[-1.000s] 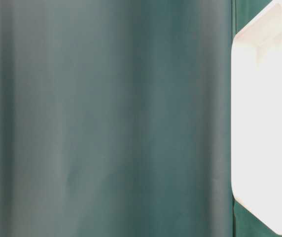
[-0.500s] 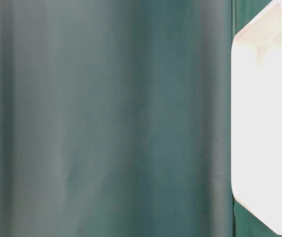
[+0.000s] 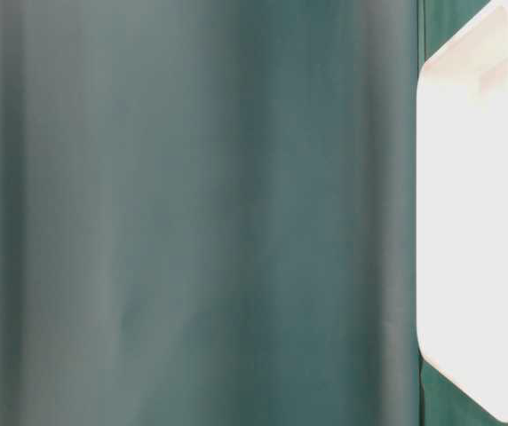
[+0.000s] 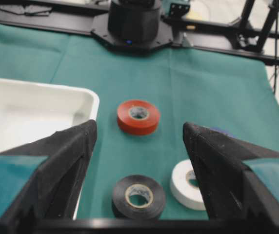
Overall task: Put the tape alternately from left to right into the white case.
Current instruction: 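Raise both grippers from rest and open them above the table, then move the right gripper left over the white tape roll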
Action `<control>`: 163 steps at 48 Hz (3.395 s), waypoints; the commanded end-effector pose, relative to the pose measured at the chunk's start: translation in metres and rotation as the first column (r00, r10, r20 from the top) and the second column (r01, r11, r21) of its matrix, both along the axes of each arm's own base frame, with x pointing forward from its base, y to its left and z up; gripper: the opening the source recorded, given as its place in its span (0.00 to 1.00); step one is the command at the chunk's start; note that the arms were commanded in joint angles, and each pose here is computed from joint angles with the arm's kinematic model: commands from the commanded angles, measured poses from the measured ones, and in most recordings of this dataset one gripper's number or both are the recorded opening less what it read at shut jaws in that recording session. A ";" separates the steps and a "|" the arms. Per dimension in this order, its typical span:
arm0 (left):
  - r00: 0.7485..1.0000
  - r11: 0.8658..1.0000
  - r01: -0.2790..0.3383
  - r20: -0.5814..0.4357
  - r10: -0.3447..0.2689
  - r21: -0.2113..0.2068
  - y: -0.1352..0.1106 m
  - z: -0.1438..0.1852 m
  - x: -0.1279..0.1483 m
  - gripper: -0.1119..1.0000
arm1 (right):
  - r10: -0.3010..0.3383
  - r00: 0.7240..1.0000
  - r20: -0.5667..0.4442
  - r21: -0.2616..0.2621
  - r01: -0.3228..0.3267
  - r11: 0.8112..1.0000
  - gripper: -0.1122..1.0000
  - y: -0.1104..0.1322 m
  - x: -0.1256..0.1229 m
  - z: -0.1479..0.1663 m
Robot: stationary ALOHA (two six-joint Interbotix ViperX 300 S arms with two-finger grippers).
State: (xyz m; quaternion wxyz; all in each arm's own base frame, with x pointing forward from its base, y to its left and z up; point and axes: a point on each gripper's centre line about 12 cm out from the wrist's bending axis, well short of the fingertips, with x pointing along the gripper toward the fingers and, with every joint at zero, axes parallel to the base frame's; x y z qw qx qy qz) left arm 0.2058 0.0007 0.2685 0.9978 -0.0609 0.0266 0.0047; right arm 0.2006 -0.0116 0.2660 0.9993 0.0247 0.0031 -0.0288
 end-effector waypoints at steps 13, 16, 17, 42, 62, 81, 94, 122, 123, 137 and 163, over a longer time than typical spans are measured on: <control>0.994 0.999 -0.052 -0.095 0.052 -0.003 0.012 -0.003 0.031 0.80 | -0.039 0.996 -0.085 0.043 0.043 0.998 0.81 -0.010 0.022 -0.005; 0.990 0.998 -0.058 -0.132 0.057 -0.003 0.014 -0.006 0.036 0.80 | -0.039 0.993 -0.115 0.051 0.045 0.998 0.81 -0.010 0.027 -0.007; 0.988 0.998 -0.059 -0.141 0.058 -0.004 0.014 -0.006 0.038 0.80 | -0.039 0.992 -0.123 0.051 0.045 0.998 0.81 -0.011 0.029 -0.007; 0.935 0.996 -0.094 -0.343 0.086 -0.005 0.027 -0.031 0.078 0.80 | -0.036 0.964 -0.265 0.060 0.053 0.997 0.81 -0.015 0.072 -0.022; 0.901 0.995 -0.100 -0.425 0.090 -0.002 0.032 -0.046 0.098 0.80 | -0.034 0.930 -0.365 0.064 0.062 0.996 0.81 -0.019 0.108 -0.042; 0.888 0.993 -0.118 -0.447 0.105 -0.002 0.037 -0.050 0.098 0.79 | -0.031 0.919 -0.392 0.063 0.061 0.996 0.81 -0.019 0.119 -0.048; 0.887 0.993 -0.122 -0.448 0.109 -0.001 0.039 -0.051 0.098 0.79 | -0.032 0.917 -0.397 0.062 0.062 0.996 0.81 -0.020 0.118 -0.050; 0.885 0.992 -0.124 -0.454 0.109 -0.004 0.039 -0.053 0.097 0.79 | -0.023 0.914 -0.404 0.078 0.059 0.995 0.80 -0.016 0.116 -0.053; 0.885 0.992 -0.124 -0.452 0.109 -0.004 0.038 -0.052 0.097 0.79 | -0.021 0.914 -0.404 0.077 0.057 0.995 0.80 -0.016 0.116 -0.053; 0.885 0.992 -0.124 -0.452 0.109 -0.004 0.038 -0.052 0.097 0.79 | 0.027 0.911 -0.411 0.103 0.018 0.995 0.80 0.001 0.115 -0.057; 0.883 0.992 -0.124 -0.456 0.109 -0.004 0.038 -0.054 0.096 0.79 | 0.153 0.903 -0.401 0.139 -0.105 0.985 0.80 0.045 0.113 -0.057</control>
